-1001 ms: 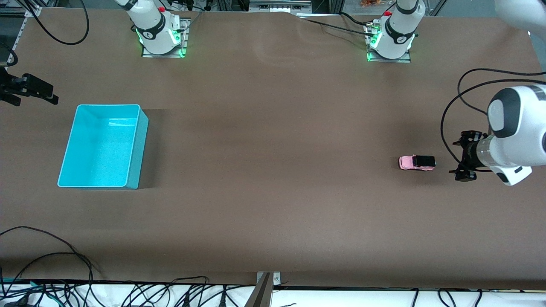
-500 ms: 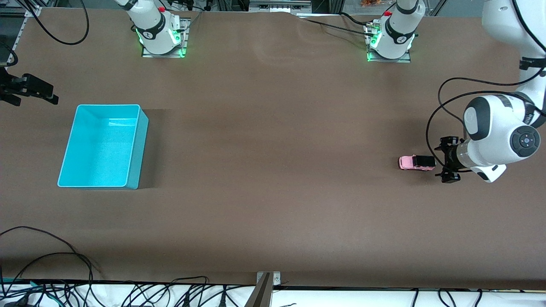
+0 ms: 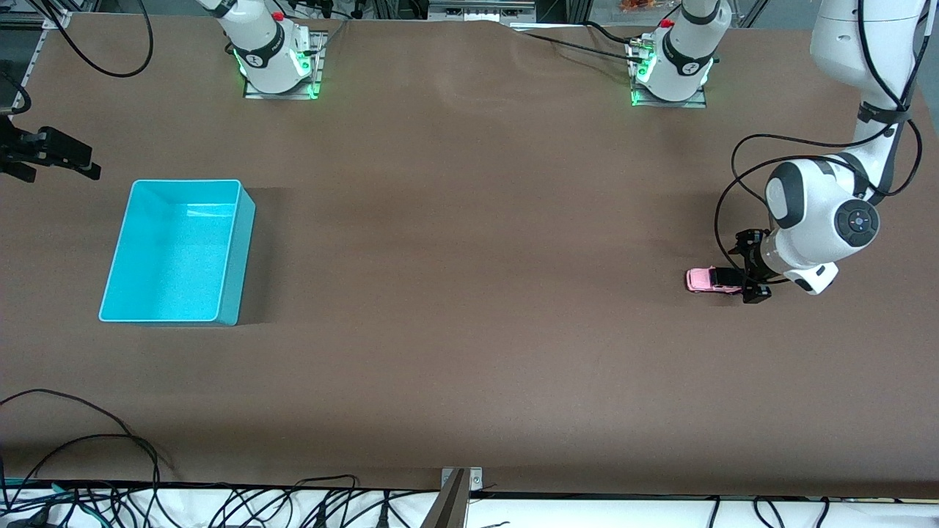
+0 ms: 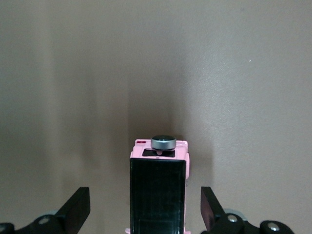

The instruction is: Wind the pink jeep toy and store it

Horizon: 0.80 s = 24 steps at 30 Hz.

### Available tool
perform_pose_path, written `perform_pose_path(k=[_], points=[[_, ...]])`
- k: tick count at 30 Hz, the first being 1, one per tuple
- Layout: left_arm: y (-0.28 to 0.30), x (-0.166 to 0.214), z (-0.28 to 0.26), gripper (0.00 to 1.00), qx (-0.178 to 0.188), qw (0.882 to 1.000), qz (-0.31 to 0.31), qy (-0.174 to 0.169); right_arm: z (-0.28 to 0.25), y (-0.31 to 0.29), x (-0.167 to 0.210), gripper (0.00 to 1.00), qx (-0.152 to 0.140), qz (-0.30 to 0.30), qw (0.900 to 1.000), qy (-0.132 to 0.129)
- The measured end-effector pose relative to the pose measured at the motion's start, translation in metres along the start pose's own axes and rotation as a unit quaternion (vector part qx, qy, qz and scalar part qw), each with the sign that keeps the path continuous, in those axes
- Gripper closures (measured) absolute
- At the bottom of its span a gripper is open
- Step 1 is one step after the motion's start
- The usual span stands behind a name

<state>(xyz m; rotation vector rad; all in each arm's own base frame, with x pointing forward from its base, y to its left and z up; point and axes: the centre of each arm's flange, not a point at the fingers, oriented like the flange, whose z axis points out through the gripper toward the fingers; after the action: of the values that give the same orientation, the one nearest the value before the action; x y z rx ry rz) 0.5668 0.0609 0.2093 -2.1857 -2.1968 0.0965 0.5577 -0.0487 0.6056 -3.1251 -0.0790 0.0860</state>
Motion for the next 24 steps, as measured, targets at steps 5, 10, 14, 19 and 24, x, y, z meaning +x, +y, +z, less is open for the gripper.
perform_pose_path(k=[5, 10, 14, 19, 24], points=[[0.000, -0.003, 0.004, 0.00, -0.008, 1.000, 0.001, 0.002, 0.000, 0.000, 0.000, 0.00, 0.000, 0.000, 1.000, 0.000], [0.001, -0.005, 0.010, 0.06, -0.011, 1.000, 0.000, 0.001, 0.000, 0.000, 0.000, 0.00, 0.000, 0.000, 1.000, 0.000], [0.002, -0.007, 0.014, 0.22, -0.016, 1.000, -0.012, -0.008, 0.000, 0.000, 0.000, 0.00, 0.000, 0.000, 1.000, 0.000], [0.002, -0.007, 0.014, 0.37, -0.018, 1.000, -0.018, -0.012, 0.000, 0.000, 0.000, 0.00, 0.000, 0.000, 1.000, 0.000], [0.005, -0.007, 0.011, 0.49, -0.024, 0.999, -0.018, -0.012, 0.000, 0.000, 0.000, 0.00, 0.000, 0.000, 1.000, 0.000]])
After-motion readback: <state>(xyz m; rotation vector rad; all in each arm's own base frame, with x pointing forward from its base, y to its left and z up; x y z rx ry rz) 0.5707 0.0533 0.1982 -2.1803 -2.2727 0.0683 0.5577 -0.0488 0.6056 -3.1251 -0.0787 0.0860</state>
